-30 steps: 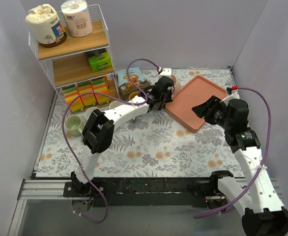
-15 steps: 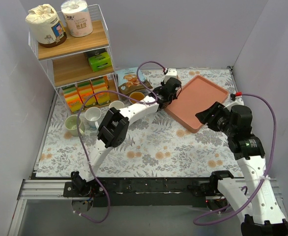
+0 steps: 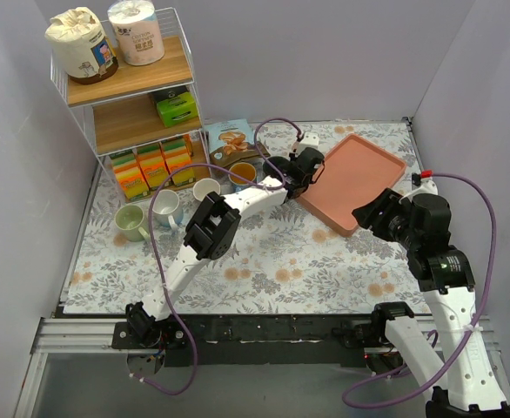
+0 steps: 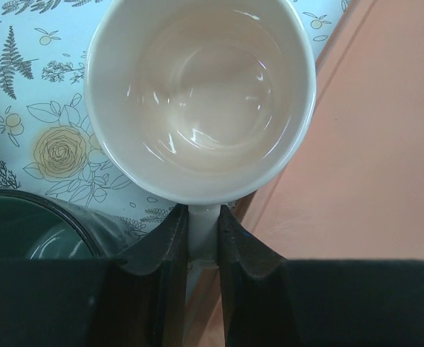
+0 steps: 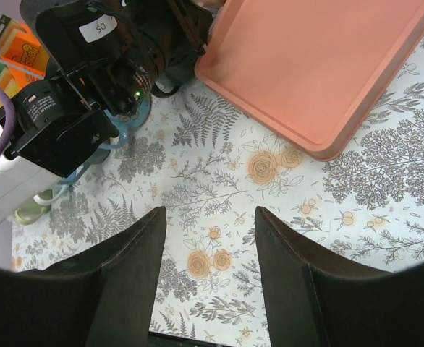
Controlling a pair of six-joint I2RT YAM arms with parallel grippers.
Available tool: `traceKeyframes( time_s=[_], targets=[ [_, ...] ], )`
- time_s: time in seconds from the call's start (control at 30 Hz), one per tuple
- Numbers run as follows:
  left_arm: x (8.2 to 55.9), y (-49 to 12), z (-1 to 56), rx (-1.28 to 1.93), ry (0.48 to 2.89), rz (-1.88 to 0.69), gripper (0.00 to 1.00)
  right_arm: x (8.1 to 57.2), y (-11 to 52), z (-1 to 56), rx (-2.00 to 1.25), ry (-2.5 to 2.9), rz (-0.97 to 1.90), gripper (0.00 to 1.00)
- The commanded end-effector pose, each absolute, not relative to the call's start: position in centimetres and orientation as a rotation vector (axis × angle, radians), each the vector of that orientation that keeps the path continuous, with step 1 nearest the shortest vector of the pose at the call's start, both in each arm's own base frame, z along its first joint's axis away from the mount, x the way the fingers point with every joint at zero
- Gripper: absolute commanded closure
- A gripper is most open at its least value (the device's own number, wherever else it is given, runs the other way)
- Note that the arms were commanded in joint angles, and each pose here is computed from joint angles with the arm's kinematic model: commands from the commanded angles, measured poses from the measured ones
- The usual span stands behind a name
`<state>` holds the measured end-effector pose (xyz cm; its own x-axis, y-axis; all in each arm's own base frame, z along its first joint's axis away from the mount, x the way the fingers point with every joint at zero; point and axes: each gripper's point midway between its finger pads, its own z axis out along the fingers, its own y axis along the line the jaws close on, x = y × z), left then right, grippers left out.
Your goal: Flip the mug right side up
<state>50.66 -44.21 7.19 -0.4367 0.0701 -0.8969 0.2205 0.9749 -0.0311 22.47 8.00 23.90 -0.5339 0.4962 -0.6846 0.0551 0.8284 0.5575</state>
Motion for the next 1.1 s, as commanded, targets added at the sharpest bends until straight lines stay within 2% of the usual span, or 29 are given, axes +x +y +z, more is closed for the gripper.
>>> traceKeyframes(
  time_s=[0.0,0.67,0.93,1.07],
  targets=[
    [50.3,-46.6,15.0,0.222,1.878,-0.263,1.00,22.8,7.5,25.8,0.373,2.022,0.569,0.40],
    [47.6,-44.9,16.8,0.262,1.955,-0.140,1.00,23.1,8.0,24.4,0.360,2.056,0.591,0.40],
    [46.6,-44.8,15.7,0.310,2.003,-0.146,1.00,23.1,8.2,24.1,0.364,2.059,0.607,0.41],
    [47.0,-45.2,15.6,0.340,1.990,-0.140,0.91,22.9,8.2,24.0,0.364,2.060,0.606,0.40]
  ],
)
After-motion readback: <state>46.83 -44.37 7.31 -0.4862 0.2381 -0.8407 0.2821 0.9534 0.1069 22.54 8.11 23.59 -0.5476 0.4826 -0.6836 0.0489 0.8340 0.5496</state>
